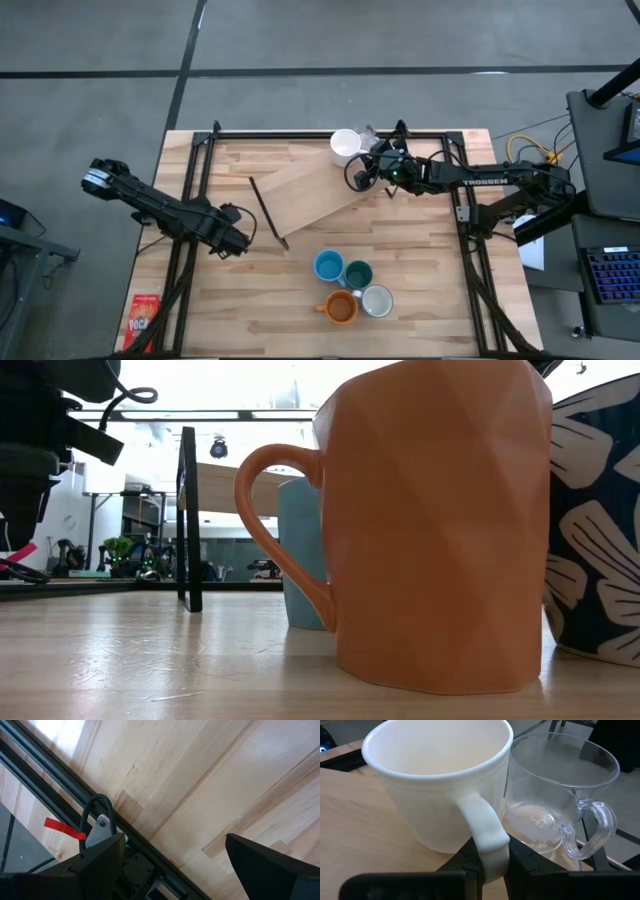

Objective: Stack small to large cups/mugs on shelf
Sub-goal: Put the white mug on the shelf

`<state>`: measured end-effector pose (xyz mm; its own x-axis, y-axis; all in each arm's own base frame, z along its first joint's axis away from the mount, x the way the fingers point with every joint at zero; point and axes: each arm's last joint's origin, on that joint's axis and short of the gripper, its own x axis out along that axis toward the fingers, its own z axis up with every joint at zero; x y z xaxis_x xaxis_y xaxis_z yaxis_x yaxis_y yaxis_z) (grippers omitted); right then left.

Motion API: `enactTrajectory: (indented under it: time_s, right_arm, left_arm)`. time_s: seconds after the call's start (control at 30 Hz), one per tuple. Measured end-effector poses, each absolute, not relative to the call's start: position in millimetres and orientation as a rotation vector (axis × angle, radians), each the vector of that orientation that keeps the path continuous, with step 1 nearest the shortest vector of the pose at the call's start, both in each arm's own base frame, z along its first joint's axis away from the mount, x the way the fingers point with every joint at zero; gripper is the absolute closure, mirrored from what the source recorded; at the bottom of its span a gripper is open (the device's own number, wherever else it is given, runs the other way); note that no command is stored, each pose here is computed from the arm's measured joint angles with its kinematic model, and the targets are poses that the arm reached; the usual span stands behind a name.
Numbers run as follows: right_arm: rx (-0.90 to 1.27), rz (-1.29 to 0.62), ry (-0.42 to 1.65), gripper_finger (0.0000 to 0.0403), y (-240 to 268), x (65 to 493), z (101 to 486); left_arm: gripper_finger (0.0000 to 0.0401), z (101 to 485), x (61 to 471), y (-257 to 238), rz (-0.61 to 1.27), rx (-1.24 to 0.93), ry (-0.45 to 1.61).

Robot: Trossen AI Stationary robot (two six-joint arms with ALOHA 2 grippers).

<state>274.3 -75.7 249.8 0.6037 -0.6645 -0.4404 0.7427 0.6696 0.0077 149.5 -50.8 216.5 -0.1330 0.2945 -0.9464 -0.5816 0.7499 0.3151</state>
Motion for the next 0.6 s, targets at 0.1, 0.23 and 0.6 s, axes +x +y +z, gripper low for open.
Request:
enactTrajectory:
  time_s: [0.1,0.23,0.6]
  right_arm:
    - [0.198,-0.820,0.425,0.0348,-75.7,274.3,249.8]
    - [0.198,-0.820,0.425,0.0340,-75.7,274.3,249.9]
    - [0.197,-0.818,0.424,0.0336,-74.0,274.7,249.9]
  left_arm:
    - [0.0070,216.5,149.5,-50.8,0.766,-0.242,1.529]
    - [0.0070,216.5,149.5,-50.8,0.766,-0.242,1.529]
    - [0.0070,216.5,149.5,-50.8,0.765,-0.242,1.529]
